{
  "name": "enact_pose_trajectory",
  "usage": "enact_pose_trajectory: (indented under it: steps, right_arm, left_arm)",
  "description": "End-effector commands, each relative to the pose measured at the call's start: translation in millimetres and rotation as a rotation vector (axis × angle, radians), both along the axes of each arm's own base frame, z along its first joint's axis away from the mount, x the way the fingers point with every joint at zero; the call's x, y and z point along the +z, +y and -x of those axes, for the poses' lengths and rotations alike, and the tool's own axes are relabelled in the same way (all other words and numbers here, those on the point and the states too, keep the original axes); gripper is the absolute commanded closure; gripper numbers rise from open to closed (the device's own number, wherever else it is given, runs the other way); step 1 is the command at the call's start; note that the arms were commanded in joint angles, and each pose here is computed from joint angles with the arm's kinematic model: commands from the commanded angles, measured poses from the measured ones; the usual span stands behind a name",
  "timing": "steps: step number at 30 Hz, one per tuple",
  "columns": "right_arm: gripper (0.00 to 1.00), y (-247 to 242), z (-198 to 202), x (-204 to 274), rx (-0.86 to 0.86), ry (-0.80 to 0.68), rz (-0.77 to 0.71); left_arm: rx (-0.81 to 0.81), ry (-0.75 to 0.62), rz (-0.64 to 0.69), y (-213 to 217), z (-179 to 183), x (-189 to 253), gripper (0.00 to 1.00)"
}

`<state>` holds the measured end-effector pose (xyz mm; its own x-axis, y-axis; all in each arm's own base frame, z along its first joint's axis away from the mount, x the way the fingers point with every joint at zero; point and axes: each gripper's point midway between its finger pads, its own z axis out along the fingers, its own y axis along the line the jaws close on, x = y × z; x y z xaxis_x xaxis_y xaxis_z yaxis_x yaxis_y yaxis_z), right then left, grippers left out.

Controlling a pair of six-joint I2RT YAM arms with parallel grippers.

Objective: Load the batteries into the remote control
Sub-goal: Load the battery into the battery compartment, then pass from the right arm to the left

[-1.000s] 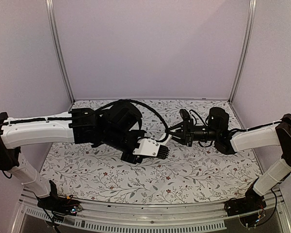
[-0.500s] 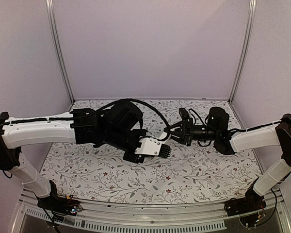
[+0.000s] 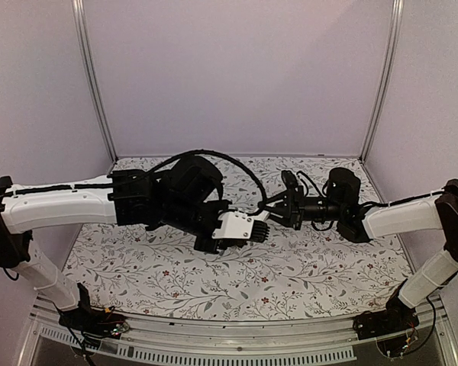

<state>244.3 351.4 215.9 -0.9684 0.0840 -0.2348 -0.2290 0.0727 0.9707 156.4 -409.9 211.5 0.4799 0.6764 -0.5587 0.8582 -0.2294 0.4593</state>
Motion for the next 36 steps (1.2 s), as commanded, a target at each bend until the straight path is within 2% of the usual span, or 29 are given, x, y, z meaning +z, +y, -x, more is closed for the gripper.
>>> enact_pose_trajectory:
  steps: [1,5,8,9,11,14,18,26,29,33,36]
  right_arm:
    - [1.00,-12,-8,10,-0.023,-0.061,0.018]
    - [1.00,-24,-16,3,-0.055,-0.088,0.064]
    - [1.00,-30,-20,1,-0.068,-0.105,0.083]
    - [1.00,-33,-22,-1,-0.076,-0.101,0.092]
    - [1.00,-41,-25,-2,-0.097,-0.110,0.108]
    - [1.00,-56,-31,-4,-0.132,-0.116,0.137]
    - [1.00,-78,-37,-6,-0.185,-0.128,0.189]
    - [1.00,-114,-42,-21,-0.288,-0.111,0.271]
    - [1.00,-118,-41,-32,-0.303,-0.101,0.296]
    - [1.00,-121,-42,-41,-0.325,-0.086,0.314]
    - [1.00,-120,-44,-39,-0.333,-0.093,0.314]
  left_arm:
    - [0.040,0.017,0.110,5,0,39,0.75]
    - [0.125,0.014,0.241,11,-9,70,0.55]
    - [0.273,0.036,0.315,19,-32,80,0.41]
    - [0.326,0.053,0.332,23,-41,82,0.34]
    - [0.433,0.124,0.376,31,-58,85,0.13]
    - [0.577,0.234,0.375,47,-87,75,0.02]
    - [0.653,0.332,0.291,58,-113,44,0.00]
    - [0.621,0.484,0.169,41,-135,-18,0.01]
    - [0.611,0.552,0.197,23,-133,-24,0.00]
    - [0.607,0.561,0.261,-11,-117,-18,0.01]
    - [0.627,0.597,0.300,-36,-105,-12,0.04]
